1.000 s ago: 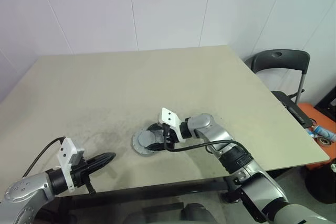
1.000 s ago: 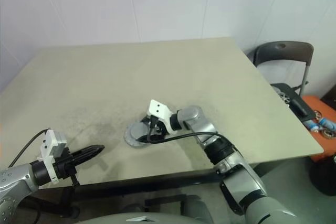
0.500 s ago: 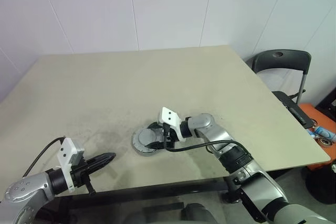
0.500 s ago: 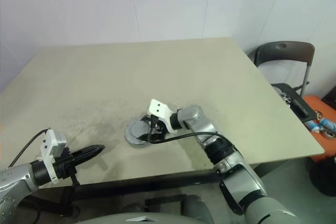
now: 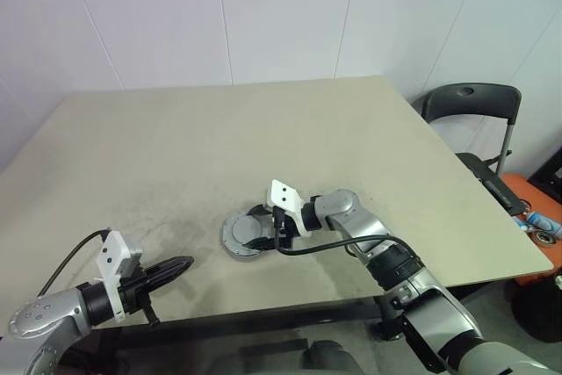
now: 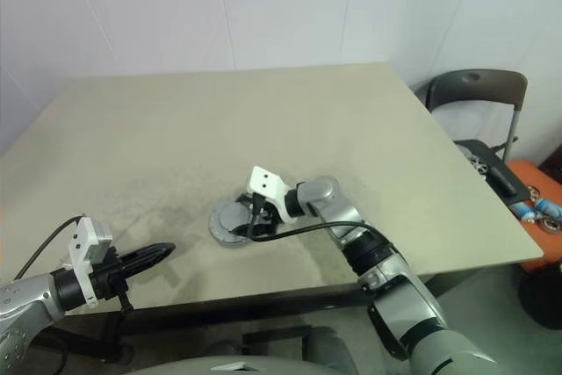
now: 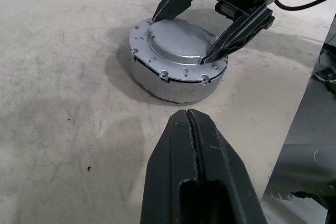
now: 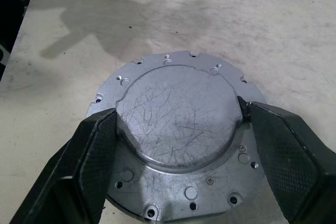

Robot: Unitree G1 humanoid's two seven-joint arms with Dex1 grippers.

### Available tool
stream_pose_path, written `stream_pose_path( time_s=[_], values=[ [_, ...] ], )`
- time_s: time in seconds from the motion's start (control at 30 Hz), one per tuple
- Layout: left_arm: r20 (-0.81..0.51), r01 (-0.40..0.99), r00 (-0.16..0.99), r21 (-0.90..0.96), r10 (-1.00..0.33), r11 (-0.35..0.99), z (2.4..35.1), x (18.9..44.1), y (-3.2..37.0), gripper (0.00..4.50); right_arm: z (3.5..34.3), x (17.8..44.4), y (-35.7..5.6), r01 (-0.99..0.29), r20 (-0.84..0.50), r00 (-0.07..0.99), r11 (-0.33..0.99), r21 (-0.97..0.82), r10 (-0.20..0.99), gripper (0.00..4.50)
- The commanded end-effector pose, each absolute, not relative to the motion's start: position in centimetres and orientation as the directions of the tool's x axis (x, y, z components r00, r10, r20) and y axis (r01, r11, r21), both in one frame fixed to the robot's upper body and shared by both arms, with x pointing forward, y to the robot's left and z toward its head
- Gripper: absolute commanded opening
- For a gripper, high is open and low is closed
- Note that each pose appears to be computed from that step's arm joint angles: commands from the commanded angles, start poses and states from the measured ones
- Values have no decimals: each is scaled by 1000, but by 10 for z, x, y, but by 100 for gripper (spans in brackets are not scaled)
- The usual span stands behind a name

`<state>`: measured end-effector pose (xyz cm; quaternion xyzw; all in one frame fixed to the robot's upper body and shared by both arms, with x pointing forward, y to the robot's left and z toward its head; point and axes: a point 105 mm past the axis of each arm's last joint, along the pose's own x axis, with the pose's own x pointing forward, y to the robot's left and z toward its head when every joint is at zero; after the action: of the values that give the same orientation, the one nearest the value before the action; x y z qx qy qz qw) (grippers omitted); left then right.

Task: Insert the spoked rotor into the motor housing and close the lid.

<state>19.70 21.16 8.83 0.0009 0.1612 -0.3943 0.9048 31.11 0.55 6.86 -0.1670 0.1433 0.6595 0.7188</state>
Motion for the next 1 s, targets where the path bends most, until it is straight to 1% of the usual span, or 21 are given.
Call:
stream_pose_path(
  time_s=[0.03,0.27,0.57,1.0],
  values=[
    [-268,728,641,-88,-720,680,96,200,211,0,66,312,-1,-995,-449,94,70,-70,888,355],
    [-267,727,641,-88,-719,681,96,201,210,0,67,312,-2,-995,-455,90,64,-74,886,355],
    [-265,729,639,-89,-722,679,96,202,210,0,78,319,-3,-994,-455,99,63,-94,885,355],
    [-261,728,641,-92,-722,680,95,202,208,0,95,316,5,-994,-425,85,48,-98,901,355]
  ],
)
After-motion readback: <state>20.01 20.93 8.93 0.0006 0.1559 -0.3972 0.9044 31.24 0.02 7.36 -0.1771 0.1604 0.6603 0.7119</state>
